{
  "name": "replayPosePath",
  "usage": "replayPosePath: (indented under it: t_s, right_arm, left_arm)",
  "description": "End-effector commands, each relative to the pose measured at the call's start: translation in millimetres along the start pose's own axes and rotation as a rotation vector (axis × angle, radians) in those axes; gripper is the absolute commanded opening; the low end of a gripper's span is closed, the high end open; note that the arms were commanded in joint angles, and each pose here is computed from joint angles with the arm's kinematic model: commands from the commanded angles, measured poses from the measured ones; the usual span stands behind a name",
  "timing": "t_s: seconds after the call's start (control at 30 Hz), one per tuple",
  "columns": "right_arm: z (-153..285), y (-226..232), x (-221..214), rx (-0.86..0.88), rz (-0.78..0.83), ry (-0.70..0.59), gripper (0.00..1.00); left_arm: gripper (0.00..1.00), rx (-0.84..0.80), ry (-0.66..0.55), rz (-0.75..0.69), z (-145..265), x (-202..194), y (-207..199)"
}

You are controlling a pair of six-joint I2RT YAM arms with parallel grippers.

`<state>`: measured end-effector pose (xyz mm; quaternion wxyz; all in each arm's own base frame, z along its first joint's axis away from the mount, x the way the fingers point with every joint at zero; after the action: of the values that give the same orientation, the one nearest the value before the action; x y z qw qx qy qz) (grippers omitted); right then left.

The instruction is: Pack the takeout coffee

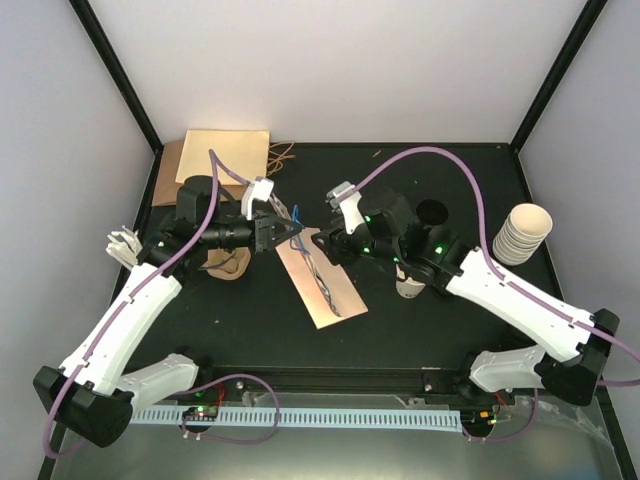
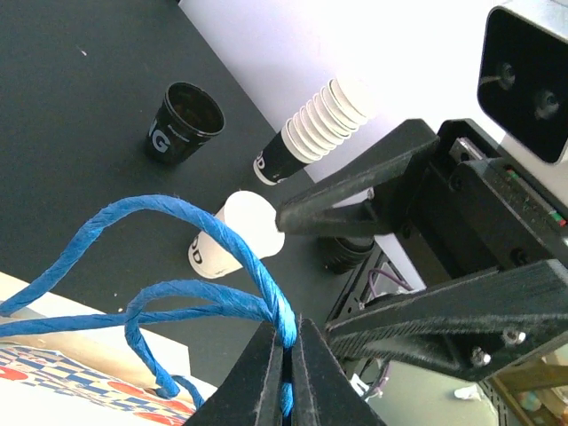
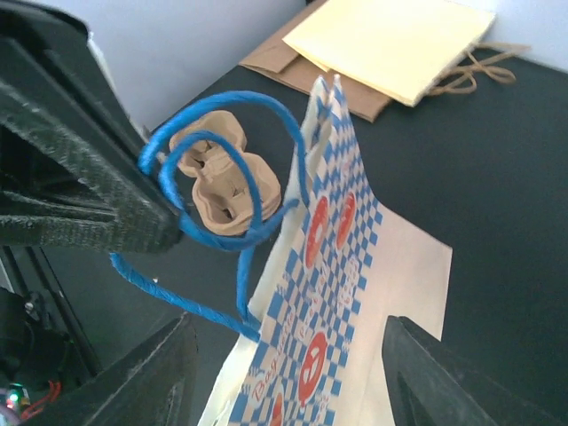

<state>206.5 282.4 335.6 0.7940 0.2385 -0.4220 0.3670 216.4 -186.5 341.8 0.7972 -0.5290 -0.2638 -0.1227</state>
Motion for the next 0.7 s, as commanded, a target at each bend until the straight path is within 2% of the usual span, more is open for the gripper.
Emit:
replayPosePath:
  t_s: [0.0, 0.23, 0.53, 0.67]
  right_arm:
    - [-12.9, 12.7, 6.0, 0.024, 0.047, -0.059, 0.57]
    - [-25.7, 33.9, -16.0, 0.069, 0.18, -0.157, 0.56]
    - [-31.2, 34.5, -15.5, -0.101, 0.272, -0.272, 0.56]
    - [-28.8, 34.6, -11.0, -0.135, 0.286, -0.322, 0.53]
  left_arm:
    - [0.03, -0.039, -0.022, -0.026, 1.5, 5.5, -11.4]
    - [0.03, -0.041, -0.025, -0.001, 1.0, 5.7, -10.8]
    - [0.03, -0.095, -0.023, 0.073, -2.2, 2.1, -9.9]
    - [0.03, -0.105, -0.031, 0.087, -2.1, 1.7, -10.0]
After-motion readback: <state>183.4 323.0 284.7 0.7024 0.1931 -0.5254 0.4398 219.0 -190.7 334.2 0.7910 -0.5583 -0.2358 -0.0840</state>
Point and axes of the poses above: each gripper's point midway between its finger pads, its own z axis back along the fingers, its own y axis along the line the jaws close on, x = y × z, the point moved 5 cm from there along z, back along the fingers, and after that the axes turned 10 degrees about z, right-handed, at the moved point
